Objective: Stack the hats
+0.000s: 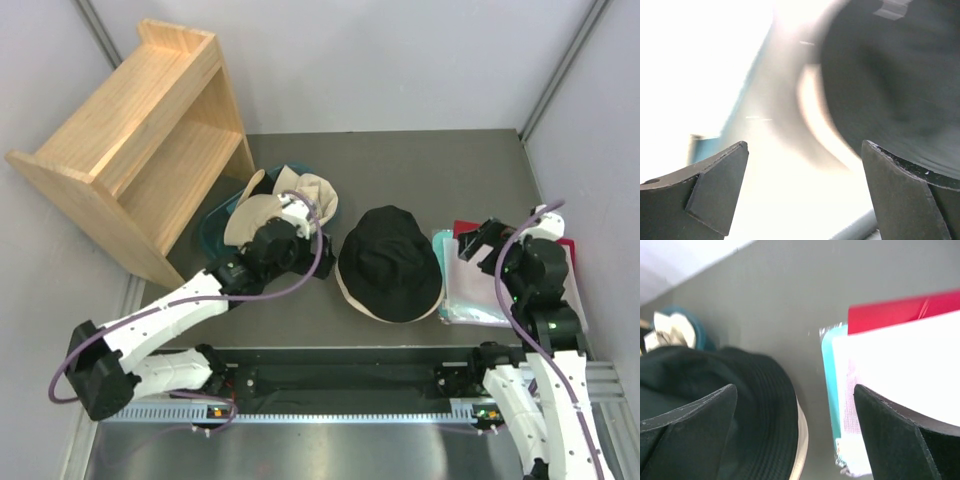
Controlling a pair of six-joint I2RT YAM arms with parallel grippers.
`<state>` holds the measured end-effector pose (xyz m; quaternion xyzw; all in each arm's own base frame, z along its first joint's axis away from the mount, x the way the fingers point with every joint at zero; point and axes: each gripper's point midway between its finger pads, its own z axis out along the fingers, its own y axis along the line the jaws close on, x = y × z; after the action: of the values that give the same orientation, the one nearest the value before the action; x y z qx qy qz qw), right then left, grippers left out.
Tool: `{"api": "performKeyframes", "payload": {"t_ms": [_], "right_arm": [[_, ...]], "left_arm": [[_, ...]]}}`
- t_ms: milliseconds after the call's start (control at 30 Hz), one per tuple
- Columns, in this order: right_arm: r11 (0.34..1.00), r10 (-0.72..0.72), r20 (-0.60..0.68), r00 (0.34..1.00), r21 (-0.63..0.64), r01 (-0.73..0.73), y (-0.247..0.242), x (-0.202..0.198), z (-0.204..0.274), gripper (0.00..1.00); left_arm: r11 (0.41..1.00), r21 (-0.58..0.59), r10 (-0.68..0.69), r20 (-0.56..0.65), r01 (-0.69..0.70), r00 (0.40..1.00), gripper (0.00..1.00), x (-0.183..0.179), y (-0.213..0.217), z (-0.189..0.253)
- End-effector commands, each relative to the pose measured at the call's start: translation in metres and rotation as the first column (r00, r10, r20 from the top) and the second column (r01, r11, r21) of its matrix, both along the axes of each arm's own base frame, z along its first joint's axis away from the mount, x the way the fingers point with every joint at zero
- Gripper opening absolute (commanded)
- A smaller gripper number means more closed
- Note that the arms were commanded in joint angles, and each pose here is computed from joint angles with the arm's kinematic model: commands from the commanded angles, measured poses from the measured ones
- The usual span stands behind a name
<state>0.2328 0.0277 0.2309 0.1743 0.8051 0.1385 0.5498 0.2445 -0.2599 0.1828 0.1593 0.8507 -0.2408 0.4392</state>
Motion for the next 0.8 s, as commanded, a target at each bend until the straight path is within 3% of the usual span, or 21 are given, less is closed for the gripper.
{"api": "performKeyframes", "payload": {"t_ms": [0, 200, 267, 333, 433, 767], "right_arm": [[0.997, -0.044, 0.076, 0.996, -0.065, 0.049, -0.013, -0.001, 0.033, 1.00], [0.999, 0.033, 0.169, 0.985, -0.032, -0.028, 0.002, 0.006, 0.048, 1.00], [0.998, 0.069, 0.186, 0.980, -0.026, -0.065, 0.009, 0.005, 0.048, 1.00], [0.997, 0.081, 0.202, 0.976, -0.027, -0.077, 0.011, 0.005, 0.050, 1.00], [0.996, 0.088, 0.210, 0.974, -0.028, -0.084, 0.012, 0.005, 0.049, 1.00], [0.993, 0.118, 0.186, 0.975, -0.038, -0.112, 0.016, 0.012, 0.038, 1.00]], "left_arm": [[0.975, 0.109, 0.189, 0.047, -0.193, 0.981, 0.99, 0.032, 0.066, 0.011], [0.941, 0.113, 0.298, 0.168, -0.319, 0.940, 0.99, 0.085, 0.096, 0.034], [0.928, 0.153, 0.313, 0.168, -0.338, 0.935, 0.97, 0.104, 0.102, 0.023], [0.919, 0.185, 0.320, 0.160, -0.347, 0.934, 0.82, 0.121, 0.104, 0.011], [0.890, 0.241, 0.354, 0.174, -0.388, 0.919, 0.76, 0.145, 0.113, -0.005], [0.863, 0.318, 0.346, 0.196, -0.393, 0.918, 0.76, 0.192, 0.112, -0.043]]}}
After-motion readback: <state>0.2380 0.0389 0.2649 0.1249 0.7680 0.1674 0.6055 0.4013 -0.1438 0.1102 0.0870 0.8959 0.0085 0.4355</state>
